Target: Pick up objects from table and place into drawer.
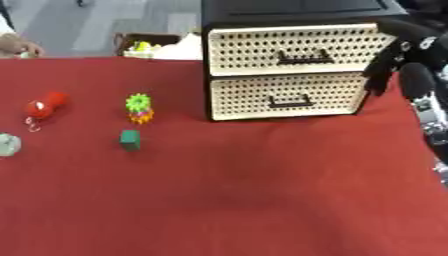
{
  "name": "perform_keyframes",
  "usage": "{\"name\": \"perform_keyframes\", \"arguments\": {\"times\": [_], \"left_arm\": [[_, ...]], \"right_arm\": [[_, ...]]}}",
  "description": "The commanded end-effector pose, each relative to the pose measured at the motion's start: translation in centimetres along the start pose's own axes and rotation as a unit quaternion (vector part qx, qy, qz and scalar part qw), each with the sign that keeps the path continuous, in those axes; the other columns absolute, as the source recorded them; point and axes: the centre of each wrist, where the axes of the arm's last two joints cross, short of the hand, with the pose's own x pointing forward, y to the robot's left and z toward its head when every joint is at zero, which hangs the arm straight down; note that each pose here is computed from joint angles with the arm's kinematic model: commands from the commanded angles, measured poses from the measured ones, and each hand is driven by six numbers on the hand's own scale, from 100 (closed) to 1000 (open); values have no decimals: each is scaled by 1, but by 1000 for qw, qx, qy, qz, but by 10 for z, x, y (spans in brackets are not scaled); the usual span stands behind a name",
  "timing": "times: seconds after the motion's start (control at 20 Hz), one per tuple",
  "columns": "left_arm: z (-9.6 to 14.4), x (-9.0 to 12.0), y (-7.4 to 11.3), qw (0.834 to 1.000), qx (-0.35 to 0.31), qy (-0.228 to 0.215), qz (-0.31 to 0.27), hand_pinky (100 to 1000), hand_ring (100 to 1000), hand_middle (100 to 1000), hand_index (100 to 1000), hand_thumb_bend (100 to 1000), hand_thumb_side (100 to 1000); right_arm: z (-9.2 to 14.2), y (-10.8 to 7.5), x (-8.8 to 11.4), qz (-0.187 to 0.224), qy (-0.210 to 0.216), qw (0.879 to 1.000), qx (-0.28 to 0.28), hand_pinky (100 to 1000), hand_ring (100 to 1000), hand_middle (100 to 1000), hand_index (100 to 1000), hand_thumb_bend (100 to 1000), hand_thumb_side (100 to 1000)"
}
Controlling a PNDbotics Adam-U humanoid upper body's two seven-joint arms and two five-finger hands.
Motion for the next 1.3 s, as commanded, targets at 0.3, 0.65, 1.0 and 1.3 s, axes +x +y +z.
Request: {"name": "perform_keyframes", "arguments": {"times": [0.3,0.65,1.0,1.3], "left_arm": [[-5,4,3,1000,-7,-13,-3,668,747,755,828,100,958],[-4,4,3,1000,-11,-11,-3,668,747,755,828,100,957],[-3,4,4,1000,-16,-9,-4,668,747,755,828,100,957],[-2,3,3,1000,-21,-6,-3,667,747,755,827,100,957]], "right_arm": [[-23,-27,6,116,-3,991,70,100,100,100,783,100,1000],[-38,-38,9,159,-1,978,137,100,100,100,745,100,1000],[-56,-53,14,186,-6,951,247,100,100,100,770,100,1000],[-66,-64,-2,190,32,935,298,100,100,100,775,100,1000]]}}
